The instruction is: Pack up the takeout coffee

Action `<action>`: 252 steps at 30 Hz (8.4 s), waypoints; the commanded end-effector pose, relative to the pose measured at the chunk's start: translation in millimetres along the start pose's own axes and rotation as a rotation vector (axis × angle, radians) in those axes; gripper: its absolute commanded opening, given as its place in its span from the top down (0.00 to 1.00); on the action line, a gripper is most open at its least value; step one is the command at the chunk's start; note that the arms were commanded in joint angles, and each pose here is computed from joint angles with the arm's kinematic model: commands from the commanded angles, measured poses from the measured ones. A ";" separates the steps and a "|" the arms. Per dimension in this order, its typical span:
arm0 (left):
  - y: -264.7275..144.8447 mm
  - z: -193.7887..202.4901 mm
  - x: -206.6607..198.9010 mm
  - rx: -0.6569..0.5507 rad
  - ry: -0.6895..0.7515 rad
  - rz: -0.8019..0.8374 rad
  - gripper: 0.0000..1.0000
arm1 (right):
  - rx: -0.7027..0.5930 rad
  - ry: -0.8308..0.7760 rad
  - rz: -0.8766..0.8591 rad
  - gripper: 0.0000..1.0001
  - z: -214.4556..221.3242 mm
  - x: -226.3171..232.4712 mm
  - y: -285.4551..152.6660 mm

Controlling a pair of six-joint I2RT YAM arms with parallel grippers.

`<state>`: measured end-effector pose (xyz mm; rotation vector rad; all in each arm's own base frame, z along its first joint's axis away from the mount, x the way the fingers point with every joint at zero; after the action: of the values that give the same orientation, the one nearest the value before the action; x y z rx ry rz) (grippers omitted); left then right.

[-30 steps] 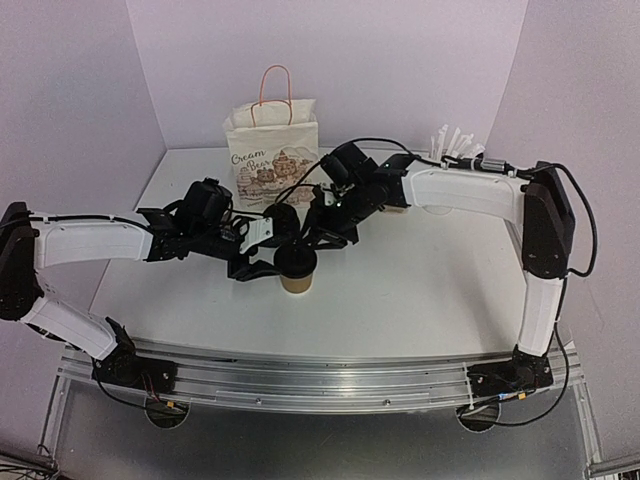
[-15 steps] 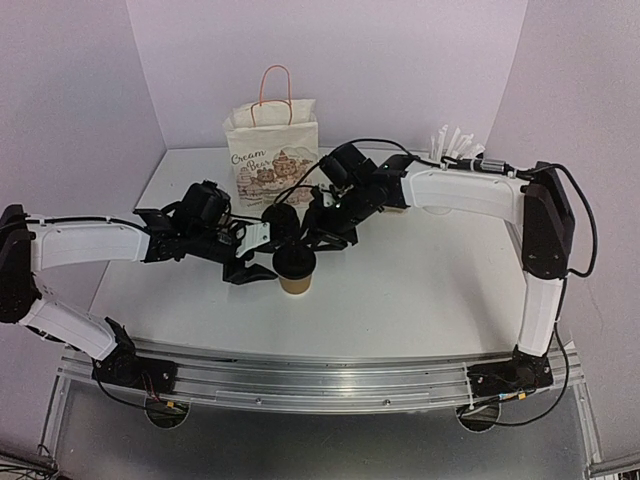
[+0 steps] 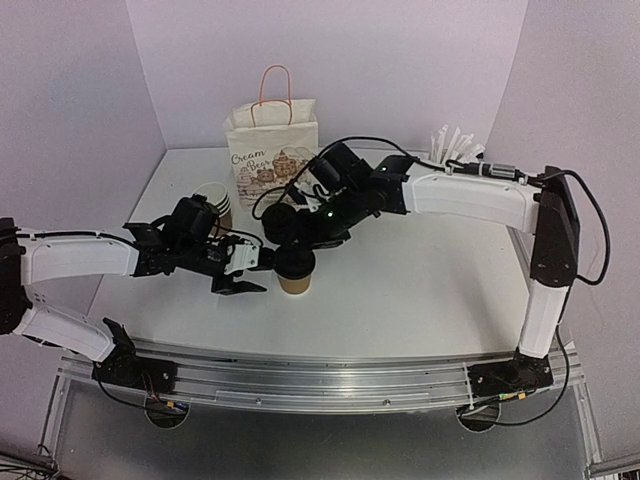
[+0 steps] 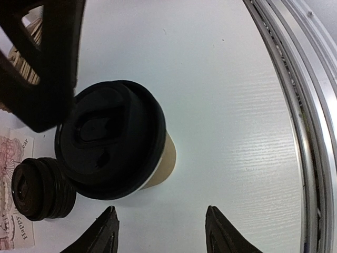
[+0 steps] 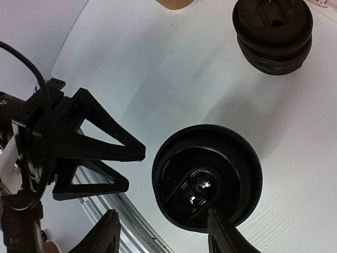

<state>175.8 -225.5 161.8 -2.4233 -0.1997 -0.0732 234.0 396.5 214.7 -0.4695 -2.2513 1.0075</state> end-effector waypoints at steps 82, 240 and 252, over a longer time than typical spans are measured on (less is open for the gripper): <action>10.8 6.5 7.1 -0.128 0.601 -0.067 0.71 | 0.100 0.252 0.056 0.50 2.1 -14.4 7.5; 16.8 43.9 -36.0 -0.115 0.475 0.061 0.59 | 0.195 0.151 0.317 0.65 43.3 5.1 34.6; 7.4 21.4 -34.4 -0.188 0.470 0.022 0.49 | 0.164 0.123 0.306 0.65 28.9 15.4 33.2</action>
<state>145.6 -225.5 140.6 -2.5416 0.0538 -0.7766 202.6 413.0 184.8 -0.7442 -2.0311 1.1977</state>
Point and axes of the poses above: each gripper's point midway between its finger pads, its own y axis out along the fingers, its own x axis along the line the jaws close on, z = x × y, the point moved 9 cm from there along -y, back along the fingers, and after that the axes turned 15 degrees about -y, right-handed, at the moved point
